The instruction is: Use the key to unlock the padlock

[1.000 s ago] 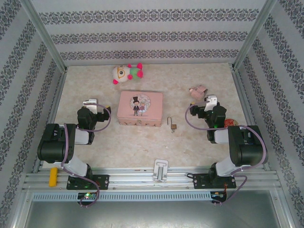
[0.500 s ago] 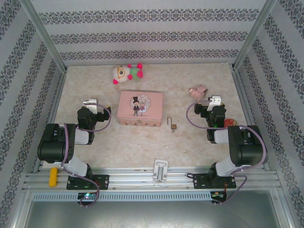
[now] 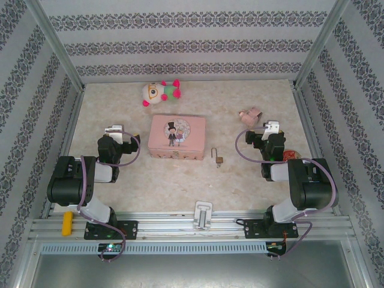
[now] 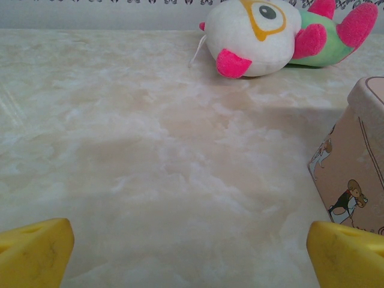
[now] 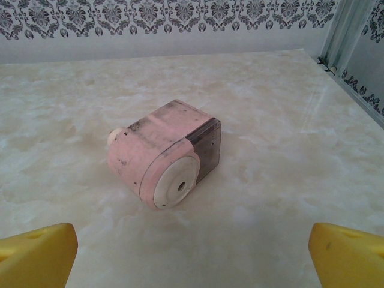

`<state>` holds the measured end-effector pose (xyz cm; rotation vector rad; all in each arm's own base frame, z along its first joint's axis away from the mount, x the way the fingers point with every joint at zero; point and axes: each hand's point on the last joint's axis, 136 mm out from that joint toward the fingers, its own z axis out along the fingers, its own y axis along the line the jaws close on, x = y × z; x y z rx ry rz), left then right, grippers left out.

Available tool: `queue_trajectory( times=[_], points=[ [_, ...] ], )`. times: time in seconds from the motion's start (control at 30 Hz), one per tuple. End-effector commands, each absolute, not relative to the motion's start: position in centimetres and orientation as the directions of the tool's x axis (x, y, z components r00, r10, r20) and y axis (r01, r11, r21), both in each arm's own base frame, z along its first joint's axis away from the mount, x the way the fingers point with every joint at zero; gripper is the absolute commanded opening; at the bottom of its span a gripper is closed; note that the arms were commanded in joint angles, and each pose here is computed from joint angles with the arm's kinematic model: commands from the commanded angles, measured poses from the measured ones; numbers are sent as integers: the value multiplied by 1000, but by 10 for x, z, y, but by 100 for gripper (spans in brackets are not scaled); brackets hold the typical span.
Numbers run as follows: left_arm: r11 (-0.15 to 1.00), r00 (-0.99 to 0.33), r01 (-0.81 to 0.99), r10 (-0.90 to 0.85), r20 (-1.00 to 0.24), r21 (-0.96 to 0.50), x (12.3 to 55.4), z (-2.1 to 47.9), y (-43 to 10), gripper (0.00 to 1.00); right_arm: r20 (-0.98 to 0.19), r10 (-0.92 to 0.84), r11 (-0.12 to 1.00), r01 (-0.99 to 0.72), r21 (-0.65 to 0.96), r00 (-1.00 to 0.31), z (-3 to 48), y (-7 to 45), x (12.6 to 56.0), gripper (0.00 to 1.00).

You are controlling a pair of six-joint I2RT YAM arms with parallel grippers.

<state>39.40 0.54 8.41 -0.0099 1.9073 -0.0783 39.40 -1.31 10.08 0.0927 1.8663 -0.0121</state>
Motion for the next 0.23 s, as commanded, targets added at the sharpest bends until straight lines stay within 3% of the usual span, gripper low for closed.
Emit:
queue_trajectory(
  times=[0.0,0.2],
  points=[
    [998,-324,52,-25,-946,-44,399,89,2,99,-962,68,996,76,49,-265,109,-11,396,98],
    [998,-324,51,-24,-946,-43,399,89,2,99,-962,64,996,76,46,-266,108,-10,395,98]
  ],
)
